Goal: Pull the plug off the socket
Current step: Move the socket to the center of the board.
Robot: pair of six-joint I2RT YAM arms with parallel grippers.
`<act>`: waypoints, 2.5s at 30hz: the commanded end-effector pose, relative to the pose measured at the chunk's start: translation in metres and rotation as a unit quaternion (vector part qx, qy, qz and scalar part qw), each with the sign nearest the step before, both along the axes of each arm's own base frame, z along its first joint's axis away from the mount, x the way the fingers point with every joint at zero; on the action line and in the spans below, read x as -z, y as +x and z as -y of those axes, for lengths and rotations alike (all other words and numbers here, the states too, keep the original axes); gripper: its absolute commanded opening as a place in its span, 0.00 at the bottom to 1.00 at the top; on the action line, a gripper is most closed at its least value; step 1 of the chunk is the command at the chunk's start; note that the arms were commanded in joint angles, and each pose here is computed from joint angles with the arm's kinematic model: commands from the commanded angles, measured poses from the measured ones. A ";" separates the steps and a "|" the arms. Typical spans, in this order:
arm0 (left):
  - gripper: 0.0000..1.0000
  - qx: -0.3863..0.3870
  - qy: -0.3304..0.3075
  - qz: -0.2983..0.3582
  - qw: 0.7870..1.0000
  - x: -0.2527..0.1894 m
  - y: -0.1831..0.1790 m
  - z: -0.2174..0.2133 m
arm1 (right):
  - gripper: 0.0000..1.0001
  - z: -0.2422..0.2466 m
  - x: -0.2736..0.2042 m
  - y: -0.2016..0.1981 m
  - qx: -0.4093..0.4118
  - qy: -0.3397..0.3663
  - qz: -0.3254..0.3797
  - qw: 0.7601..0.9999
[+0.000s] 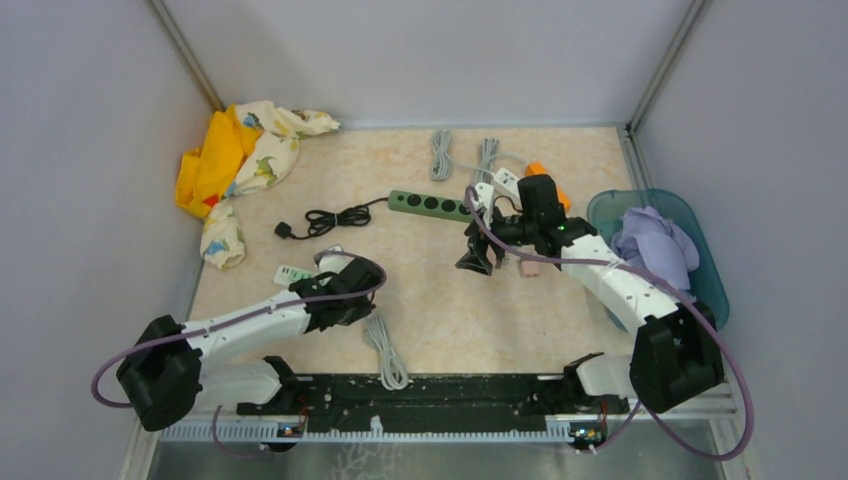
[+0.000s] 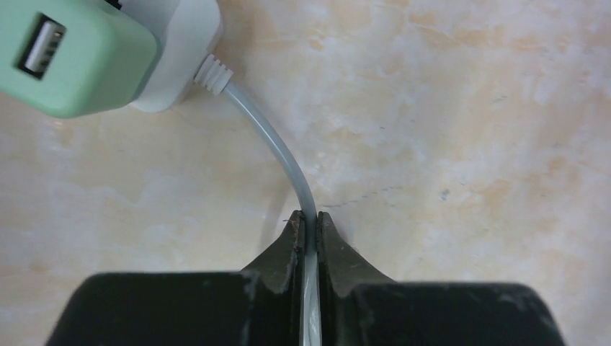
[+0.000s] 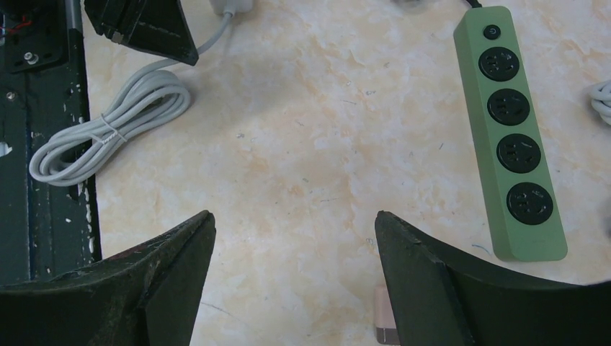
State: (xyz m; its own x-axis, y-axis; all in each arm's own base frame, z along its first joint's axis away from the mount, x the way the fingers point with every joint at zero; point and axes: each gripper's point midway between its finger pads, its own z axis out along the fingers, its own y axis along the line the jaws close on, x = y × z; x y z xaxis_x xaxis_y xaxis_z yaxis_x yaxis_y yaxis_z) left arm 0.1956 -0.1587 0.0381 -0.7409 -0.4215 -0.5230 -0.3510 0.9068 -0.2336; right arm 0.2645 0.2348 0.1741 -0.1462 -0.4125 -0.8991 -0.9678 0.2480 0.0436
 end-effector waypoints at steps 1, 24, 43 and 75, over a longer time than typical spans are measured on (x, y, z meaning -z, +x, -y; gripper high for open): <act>0.08 -0.020 -0.151 0.012 0.988 -0.018 0.004 0.045 | 0.81 -0.002 -0.020 0.002 -0.010 0.018 0.036 0.999; 0.47 0.109 -0.385 -0.005 0.916 -0.064 0.023 0.246 | 0.82 0.073 -0.035 0.081 0.239 -0.013 0.069 0.968; 0.67 0.329 -0.324 0.140 0.876 -0.112 -0.004 0.237 | 0.81 0.065 -0.031 0.073 0.209 -0.001 0.055 0.976; 1.00 0.366 -0.194 0.405 0.815 -0.170 -0.008 0.120 | 0.81 0.045 -0.032 0.049 0.125 0.026 0.039 0.991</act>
State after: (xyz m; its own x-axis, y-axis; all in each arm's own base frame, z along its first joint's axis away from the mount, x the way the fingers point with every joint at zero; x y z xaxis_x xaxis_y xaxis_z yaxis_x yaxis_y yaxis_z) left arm 0.1771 -0.2940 0.1975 -0.4445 -0.2924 -0.8467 0.6549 0.5388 -0.5299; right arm 0.3196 0.1838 0.1879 -0.2394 -0.3465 -0.9070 -0.8455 0.5336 0.0193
